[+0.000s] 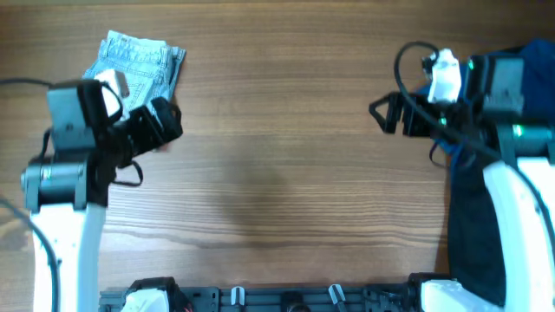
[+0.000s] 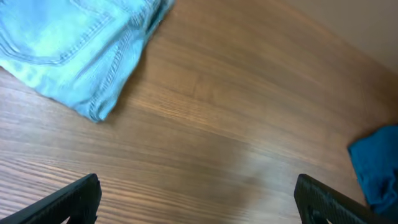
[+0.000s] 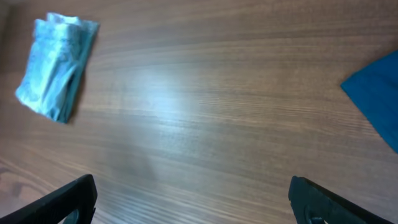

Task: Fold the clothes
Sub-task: 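Reach the right gripper to the dark shorts and grasp their waistband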

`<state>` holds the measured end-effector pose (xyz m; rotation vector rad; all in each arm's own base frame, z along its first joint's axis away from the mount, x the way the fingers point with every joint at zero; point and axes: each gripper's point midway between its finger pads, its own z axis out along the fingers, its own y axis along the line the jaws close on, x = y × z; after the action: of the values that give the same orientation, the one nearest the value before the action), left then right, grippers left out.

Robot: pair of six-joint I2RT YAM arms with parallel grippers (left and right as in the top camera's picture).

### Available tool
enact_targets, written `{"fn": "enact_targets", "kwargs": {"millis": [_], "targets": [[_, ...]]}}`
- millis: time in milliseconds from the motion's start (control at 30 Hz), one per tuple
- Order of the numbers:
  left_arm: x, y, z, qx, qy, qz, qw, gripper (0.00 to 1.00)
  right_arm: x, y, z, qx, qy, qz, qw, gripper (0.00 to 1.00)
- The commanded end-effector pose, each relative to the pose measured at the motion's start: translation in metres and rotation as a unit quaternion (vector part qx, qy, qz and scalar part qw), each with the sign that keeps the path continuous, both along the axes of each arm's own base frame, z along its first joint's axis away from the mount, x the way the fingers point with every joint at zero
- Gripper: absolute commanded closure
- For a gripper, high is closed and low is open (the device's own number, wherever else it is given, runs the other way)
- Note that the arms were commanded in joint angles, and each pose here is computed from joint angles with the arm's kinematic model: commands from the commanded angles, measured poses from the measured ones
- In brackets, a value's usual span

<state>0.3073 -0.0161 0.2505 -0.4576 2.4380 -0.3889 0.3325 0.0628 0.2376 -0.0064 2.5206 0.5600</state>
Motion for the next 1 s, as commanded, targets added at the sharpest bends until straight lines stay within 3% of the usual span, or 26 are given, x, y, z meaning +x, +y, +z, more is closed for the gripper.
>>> {"fn": "enact_targets", "kwargs": {"millis": [0, 67, 133, 167, 367, 667, 733, 800, 833, 967], "targets": [[0.005, -0.016, -0.016, -0.040, 0.042, -0.025, 0.998, 0.00, 0.030, -0.057, -0.034, -0.004, 0.065, -0.138, 0.988, 0.05], [0.004, -0.017, -0.024, -0.045, 0.062, -0.027, 0.997, 0.03, 0.038, -0.126, -0.070, -0.017, 0.114, -0.268, 0.957, 0.14], [-0.002, -0.017, -0.031, -0.037, 0.081, -0.037, 0.995, 0.06, 0.046, -0.213, -0.126, -0.006, 0.154, -0.408, 0.900, 0.26], [-0.002, -0.017, -0.031, -0.037, 0.081, -0.037, 0.995, 0.06, 0.050, -0.229, -0.137, 0.002, 0.152, -0.431, 0.890, 0.26], [-0.002, -0.017, -0.031, -0.037, 0.081, -0.037, 0.995, 0.04, 0.063, -0.266, -0.178, -0.003, 0.148, -0.466, 0.872, 0.28], [-0.002, -0.017, -0.031, -0.037, 0.081, -0.037, 0.995, 0.02, 0.073, -0.266, -0.216, -0.005, 0.165, -0.460, 0.872, 0.29], [-0.002, -0.017, -0.031, -0.038, 0.081, -0.036, 0.995, 0.02, 0.069, -0.267, -0.220, -0.016, 0.173, -0.464, 0.869, 0.43], [-0.002, -0.017, -0.031, -0.038, 0.082, -0.036, 0.995, 0.02, 0.062, -0.272, -0.221, -0.034, 0.182, -0.473, 0.862, 0.73], [-0.003, -0.017, -0.032, -0.038, 0.083, -0.037, 0.995, 0.02, 0.061, -0.271, -0.220, -0.033, 0.181, -0.473, 0.862, 0.92], [-0.003, -0.017, -0.032, -0.038, 0.083, -0.036, 0.995, 0.02, 0.068, -0.273, -0.187, -0.029, 0.148, -0.473, 0.868, 0.96]]}}
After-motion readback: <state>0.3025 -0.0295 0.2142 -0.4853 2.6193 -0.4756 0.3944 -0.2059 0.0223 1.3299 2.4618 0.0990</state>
